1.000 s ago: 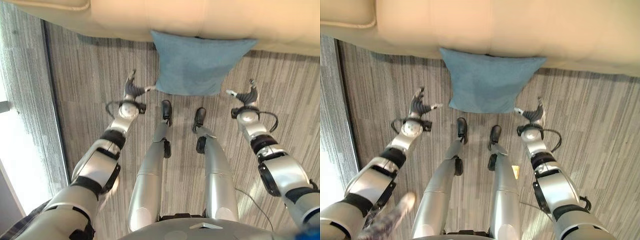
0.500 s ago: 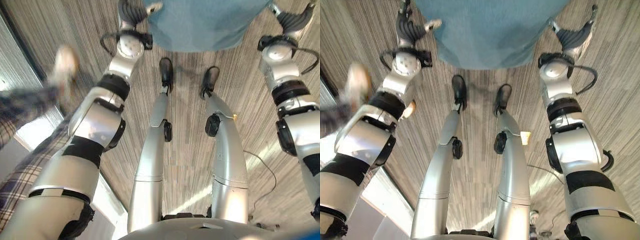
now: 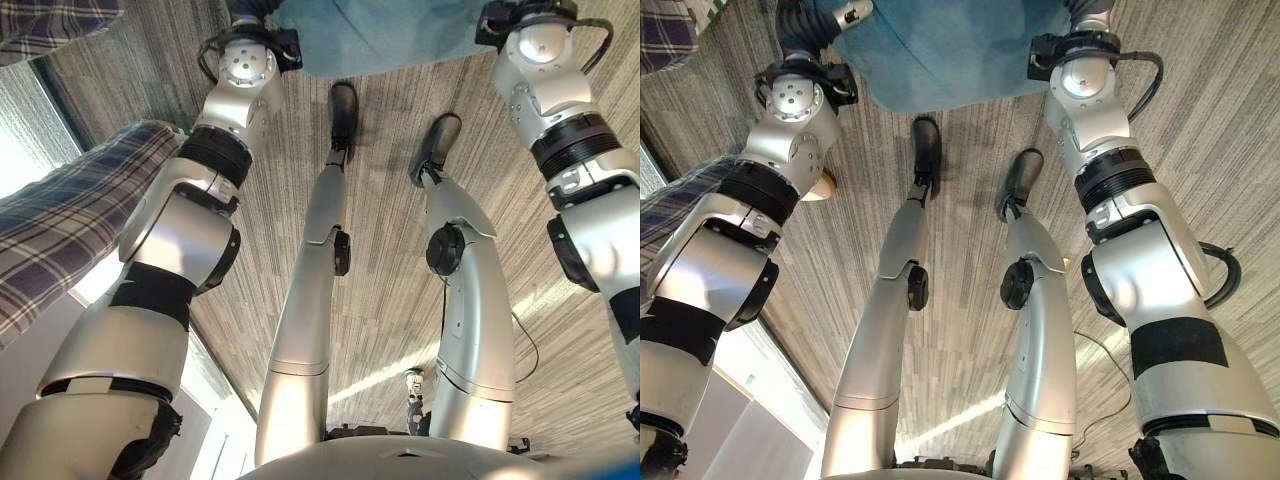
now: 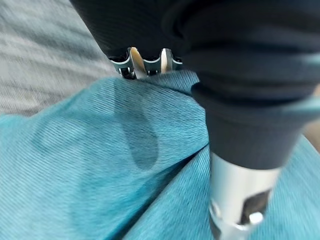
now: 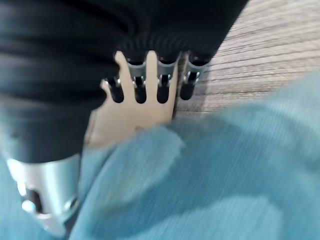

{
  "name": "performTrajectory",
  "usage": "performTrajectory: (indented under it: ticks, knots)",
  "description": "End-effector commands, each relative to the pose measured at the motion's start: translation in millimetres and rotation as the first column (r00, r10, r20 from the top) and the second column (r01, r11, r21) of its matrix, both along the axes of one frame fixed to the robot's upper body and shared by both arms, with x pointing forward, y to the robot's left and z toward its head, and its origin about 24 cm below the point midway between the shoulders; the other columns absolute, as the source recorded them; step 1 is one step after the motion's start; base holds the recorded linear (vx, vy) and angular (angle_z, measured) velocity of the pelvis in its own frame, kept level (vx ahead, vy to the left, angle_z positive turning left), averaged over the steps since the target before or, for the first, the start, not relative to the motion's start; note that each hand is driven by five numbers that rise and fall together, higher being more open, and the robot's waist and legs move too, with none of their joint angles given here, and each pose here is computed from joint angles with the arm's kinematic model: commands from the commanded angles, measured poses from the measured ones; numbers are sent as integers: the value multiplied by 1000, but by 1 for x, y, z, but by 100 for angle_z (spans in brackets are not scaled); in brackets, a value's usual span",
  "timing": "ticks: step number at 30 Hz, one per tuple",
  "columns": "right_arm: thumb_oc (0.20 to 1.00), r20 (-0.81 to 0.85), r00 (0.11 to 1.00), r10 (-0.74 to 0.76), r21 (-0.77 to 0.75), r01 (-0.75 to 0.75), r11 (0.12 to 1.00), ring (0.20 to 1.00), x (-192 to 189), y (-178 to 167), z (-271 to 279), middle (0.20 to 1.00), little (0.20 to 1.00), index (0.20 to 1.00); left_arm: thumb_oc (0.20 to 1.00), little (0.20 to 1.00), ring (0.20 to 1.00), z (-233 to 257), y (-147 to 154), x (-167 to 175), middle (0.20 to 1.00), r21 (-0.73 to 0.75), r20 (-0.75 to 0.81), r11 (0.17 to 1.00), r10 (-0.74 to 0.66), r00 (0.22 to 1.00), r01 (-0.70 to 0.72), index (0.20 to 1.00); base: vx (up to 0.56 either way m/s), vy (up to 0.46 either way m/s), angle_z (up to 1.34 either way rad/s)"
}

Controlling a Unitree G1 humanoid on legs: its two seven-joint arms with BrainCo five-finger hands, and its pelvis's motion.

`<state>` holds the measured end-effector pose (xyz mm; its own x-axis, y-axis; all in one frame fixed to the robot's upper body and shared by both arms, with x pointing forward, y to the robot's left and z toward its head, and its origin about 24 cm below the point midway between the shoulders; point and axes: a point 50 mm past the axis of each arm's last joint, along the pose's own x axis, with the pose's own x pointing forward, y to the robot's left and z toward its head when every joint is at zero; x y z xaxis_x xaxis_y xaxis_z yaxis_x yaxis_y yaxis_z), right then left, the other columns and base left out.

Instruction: Pick up all the scattered cushions and arrange them neatly on the sofa.

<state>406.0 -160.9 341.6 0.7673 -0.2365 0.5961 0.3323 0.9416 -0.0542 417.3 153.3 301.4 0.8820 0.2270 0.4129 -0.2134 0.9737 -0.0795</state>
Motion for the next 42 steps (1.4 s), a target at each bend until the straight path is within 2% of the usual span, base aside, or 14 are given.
performTrajectory:
  ticks: [1,5,8,11,14,19,20,21,22,28,31,32,34,42]
  knots:
    - [1000,-118,986,-122,-130,107,986,1000,9,4,-61,1000,1000,1000,1000,1000,1000,-18,-54,-3,1000,136,42,982,-140,989,134,1000,-44,31,-2]
    - [1000,-178,965,-193,-149,167,975,1000,8,-16,-90,1000,1000,1000,1000,1000,1000,-48,-23,0,1000,132,-32,989,-55,998,58,1000,-39,11,-5]
    - [1000,-211,955,-207,-144,179,973,1000,7,-22,-106,1000,1000,1000,1000,1000,1000,-65,-21,-1,1000,112,-64,992,-53,997,59,1000,-61,-12,-4]
    - [1000,-297,931,-210,-127,179,976,1000,3,-30,-141,1000,1000,1000,1000,1000,1000,-107,-30,-7,1000,84,-146,991,-92,985,105,1000,-73,-38,3]
    - [1000,-477,852,-214,-137,169,976,1000,-18,-46,-221,1000,1000,1000,1000,1000,1000,-188,-30,-29,1000,88,-333,985,-110,937,147,1000,-59,-90,4]
    - [1000,-770,610,-185,-69,209,976,1000,-90,-72,-346,1000,1000,1000,1000,1000,1000,-311,0,-89,1000,98,-671,983,-48,739,153,1000,-43,-38,0]
    - [1000,-838,514,-183,-80,216,973,1000,-118,-76,-378,1000,1000,1000,1000,1000,1000,-343,10,-115,1000,94,-757,984,-27,653,150,1000,6,20,3]
    - [1000,-860,481,-170,-64,228,972,1000,-129,-78,-389,1000,1000,1000,1000,1000,1000,-355,16,-127,1000,90,-788,986,-14,615,138,1000,128,12,11]
    - [1000,-910,384,-159,-59,260,964,1000,-158,-84,-414,1000,1000,1000,1000,1000,1000,-383,27,-157,1000,105,-857,984,18,515,141,1000,134,14,18]
    - [1000,-989,36,-140,-129,227,965,1000,-251,-93,-473,1000,1000,1000,1000,1000,1000,-442,63,-257,1000,120,-979,989,103,178,84,1000,174,10,5]
    - [1000,-990,18,-139,-131,227,965,1000,-256,-94,-475,1000,1000,1000,1000,1000,1000,-445,65,-264,1000,122,-983,989,109,148,82,1000,71,-1,-6]
    - [1000,-986,-68,-154,-165,197,967,1000,-276,-100,-482,1000,1000,1000,1000,1000,1000,-455,72,-292,1000,127,-991,987,122,49,95,1000,134,-24,-11]
    - [1000,-976,-140,-168,-190,161,968,1000,-292,-105,-487,1000,1000,1000,1000,1000,1000,-459,76,-307,1000,121,-993,989,122,1,83,1000,136,-27,-8]
    - [1000,-973,-172,-151,-181,178,967,1000,-302,-106,-490,1000,1000,1000,1000,1000,1000,-460,77,-315,1000,106,-994,994,107,-12,36,1000,44,-18,-5]
